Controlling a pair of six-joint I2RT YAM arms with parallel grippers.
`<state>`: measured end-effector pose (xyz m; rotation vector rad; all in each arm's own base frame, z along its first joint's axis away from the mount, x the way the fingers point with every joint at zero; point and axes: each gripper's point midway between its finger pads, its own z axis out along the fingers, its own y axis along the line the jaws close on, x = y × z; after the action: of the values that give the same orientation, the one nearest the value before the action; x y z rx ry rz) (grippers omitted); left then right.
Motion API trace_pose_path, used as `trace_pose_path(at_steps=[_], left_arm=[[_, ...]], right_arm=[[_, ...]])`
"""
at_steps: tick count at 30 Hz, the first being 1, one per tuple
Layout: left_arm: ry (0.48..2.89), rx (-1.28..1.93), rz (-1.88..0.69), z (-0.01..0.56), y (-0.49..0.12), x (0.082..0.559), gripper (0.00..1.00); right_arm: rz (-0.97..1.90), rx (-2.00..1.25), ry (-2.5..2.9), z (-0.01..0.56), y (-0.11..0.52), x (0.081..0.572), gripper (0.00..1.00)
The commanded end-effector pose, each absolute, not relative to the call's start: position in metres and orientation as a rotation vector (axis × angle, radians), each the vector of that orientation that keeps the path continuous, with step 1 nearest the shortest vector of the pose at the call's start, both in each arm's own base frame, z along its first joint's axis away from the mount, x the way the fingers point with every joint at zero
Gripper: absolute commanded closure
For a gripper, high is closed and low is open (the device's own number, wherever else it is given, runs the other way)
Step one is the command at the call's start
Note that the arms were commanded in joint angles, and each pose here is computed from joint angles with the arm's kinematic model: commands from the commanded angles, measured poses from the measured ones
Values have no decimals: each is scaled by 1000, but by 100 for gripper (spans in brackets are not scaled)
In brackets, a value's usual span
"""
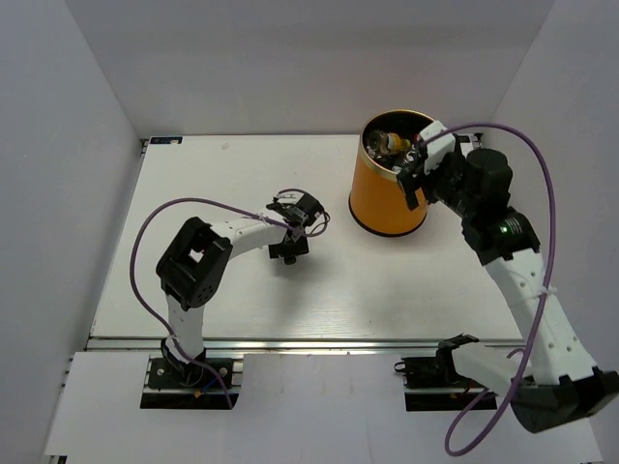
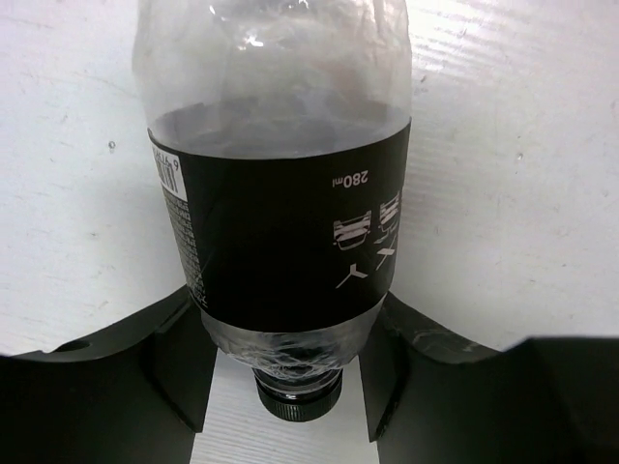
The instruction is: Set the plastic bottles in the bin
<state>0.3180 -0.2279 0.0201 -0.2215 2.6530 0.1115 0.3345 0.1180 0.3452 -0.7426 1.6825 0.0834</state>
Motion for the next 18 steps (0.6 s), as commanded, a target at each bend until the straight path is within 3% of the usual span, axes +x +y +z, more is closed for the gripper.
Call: trace_pose_path(at_steps=[1, 3, 4, 5, 6, 7, 13, 18], left_arm=[[2579, -160, 118, 47, -235, 334, 71], [2526, -117, 109, 69, -242, 344, 89], [2512, -50, 76, 82, -250, 345, 92], [2496, -23, 31, 98, -257, 349, 97], [2469, 16, -4, 110, -263, 354, 100], [2436, 93, -17, 124, -269, 356, 100], [2159, 287, -331, 237, -326, 365, 100], [1880, 419, -508, 333, -370, 371, 100]], right_arm=[[159, -790, 1680, 329, 126, 317, 10], [163, -796, 1671, 326, 123, 307, 19], [188, -817, 1714, 304, 125, 300, 31], [187, -816, 1693, 308, 122, 291, 67], [195, -817, 1714, 295, 121, 287, 90], [215, -819, 1749, 277, 121, 283, 100], [380, -879, 1842, 206, 128, 233, 100], [425, -976, 1830, 191, 131, 210, 100]])
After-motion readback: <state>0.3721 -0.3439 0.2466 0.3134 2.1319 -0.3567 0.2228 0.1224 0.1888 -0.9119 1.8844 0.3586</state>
